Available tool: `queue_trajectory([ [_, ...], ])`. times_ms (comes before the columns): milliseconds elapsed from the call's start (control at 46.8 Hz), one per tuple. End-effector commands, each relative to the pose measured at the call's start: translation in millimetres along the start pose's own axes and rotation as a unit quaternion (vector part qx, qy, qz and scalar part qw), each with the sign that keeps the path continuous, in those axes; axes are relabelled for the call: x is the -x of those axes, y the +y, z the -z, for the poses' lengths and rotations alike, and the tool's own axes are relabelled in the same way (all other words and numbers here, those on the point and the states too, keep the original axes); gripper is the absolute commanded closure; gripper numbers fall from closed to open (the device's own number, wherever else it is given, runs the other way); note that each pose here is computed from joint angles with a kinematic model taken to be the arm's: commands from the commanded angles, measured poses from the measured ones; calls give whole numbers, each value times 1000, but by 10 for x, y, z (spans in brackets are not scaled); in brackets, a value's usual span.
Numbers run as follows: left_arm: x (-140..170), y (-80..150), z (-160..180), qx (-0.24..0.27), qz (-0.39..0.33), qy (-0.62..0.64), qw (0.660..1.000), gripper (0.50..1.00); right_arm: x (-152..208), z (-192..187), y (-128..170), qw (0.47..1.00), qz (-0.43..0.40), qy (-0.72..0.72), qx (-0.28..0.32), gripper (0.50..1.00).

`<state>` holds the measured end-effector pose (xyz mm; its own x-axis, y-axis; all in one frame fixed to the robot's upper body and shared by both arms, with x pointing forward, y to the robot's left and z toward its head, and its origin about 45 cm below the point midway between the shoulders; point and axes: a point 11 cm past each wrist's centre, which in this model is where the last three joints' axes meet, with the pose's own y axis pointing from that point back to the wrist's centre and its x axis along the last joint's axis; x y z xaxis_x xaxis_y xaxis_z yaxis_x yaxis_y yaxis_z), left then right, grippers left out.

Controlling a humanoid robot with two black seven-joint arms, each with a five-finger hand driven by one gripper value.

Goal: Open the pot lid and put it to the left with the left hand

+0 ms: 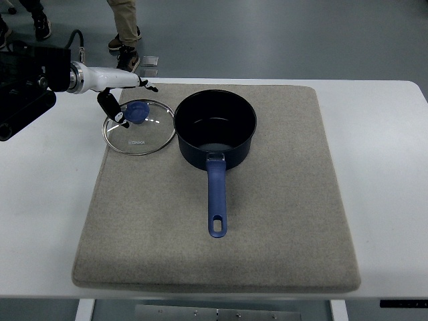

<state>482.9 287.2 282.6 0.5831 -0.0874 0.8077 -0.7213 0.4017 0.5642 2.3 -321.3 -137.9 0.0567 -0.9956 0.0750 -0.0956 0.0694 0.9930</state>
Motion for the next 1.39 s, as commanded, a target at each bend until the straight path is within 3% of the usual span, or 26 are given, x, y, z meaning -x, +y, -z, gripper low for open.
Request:
queue_trajectory([
  [0,-47,14,-19,14,-13,39,999,510,-1,1,0,1000,0,0,0,583],
  [192,-177,79,-25,67,-57,199,976,510,-3,-1,0,1000,-1,0,0,583],
  [449,-320,157,150,94,-112,347,927,510,-3,1,0,1000,-1,0,0,583],
  [727,-209,192,407,130,-161,531,821,508,-1,-1,0,1000,0,0,0,583],
  [941,-142,185,428,146,-167,578,785,508,-1,-1,0,1000,0,0,0,583],
  [1154,-152,227,457,196,-182,663,700,510,-3,-1,0,1000,-1,0,0,583],
  [1368,-38,254,501,228,-176,713,639,508,-1,1,0,1000,0,0,0,583],
])
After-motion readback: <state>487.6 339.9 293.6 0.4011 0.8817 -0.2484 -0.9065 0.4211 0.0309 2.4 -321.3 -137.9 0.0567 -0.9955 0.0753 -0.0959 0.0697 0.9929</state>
